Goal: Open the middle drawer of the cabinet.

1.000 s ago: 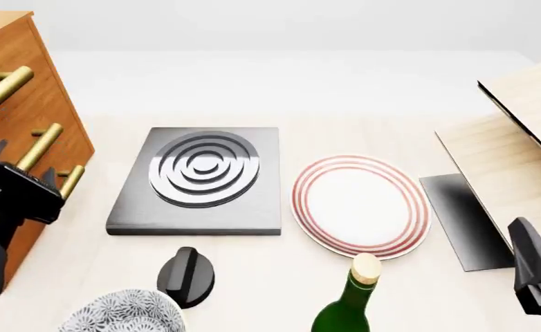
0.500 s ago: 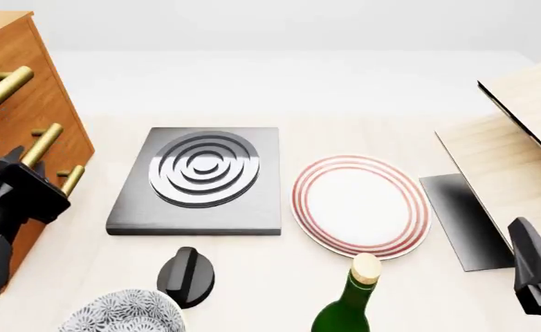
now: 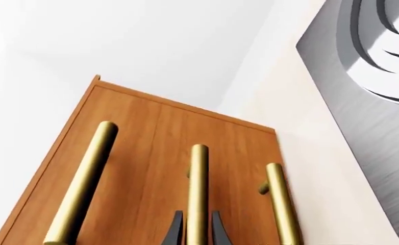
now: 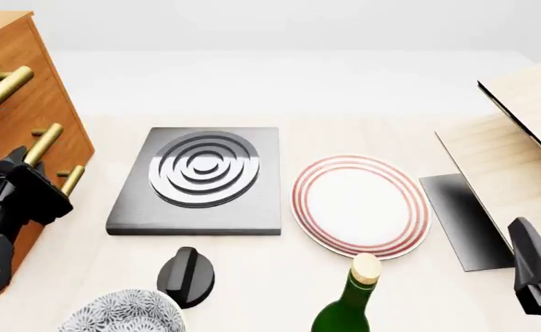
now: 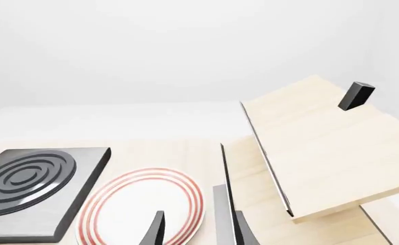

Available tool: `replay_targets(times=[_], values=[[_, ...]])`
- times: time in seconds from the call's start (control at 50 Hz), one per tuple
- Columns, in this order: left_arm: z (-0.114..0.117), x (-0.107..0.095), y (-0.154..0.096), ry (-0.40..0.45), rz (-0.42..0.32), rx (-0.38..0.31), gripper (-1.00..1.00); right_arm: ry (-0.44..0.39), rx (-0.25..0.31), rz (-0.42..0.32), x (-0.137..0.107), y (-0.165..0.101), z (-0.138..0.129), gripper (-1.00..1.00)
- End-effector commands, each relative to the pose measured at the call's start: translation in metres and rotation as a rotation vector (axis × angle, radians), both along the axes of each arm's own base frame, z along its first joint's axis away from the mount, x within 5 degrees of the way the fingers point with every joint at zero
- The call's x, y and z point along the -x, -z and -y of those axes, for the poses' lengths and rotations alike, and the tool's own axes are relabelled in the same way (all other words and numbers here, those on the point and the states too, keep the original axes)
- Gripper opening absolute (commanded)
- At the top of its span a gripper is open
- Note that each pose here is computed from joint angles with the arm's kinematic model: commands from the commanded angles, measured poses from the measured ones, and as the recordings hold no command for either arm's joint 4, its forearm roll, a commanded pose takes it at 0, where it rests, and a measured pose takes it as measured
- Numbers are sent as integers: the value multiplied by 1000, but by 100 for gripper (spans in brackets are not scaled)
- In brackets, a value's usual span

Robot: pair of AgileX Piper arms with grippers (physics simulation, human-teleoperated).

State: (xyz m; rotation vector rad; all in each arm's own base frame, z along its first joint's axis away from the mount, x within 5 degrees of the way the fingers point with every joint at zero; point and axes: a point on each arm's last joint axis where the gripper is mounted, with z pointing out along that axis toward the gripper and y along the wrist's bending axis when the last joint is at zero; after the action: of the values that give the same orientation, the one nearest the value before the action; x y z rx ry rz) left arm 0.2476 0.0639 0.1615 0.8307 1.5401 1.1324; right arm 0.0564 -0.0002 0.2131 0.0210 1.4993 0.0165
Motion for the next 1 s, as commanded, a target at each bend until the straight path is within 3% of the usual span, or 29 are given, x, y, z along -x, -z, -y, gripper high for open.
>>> replay_targets(times=[0.02, 0.44, 0.78, 1.0], values=[[13, -11, 5, 61, -16, -20, -100, 0, 3, 2, 0, 0, 0, 100], [38, -30, 7, 166, -13, -74, -100, 0, 4, 2, -1, 0, 0, 100], [62, -14, 1, 252, -10, -91, -100, 0, 4, 2, 0, 0, 0, 100], [70, 9, -5, 284, -2, -69, -100, 0, 3, 2, 0, 0, 0, 100]])
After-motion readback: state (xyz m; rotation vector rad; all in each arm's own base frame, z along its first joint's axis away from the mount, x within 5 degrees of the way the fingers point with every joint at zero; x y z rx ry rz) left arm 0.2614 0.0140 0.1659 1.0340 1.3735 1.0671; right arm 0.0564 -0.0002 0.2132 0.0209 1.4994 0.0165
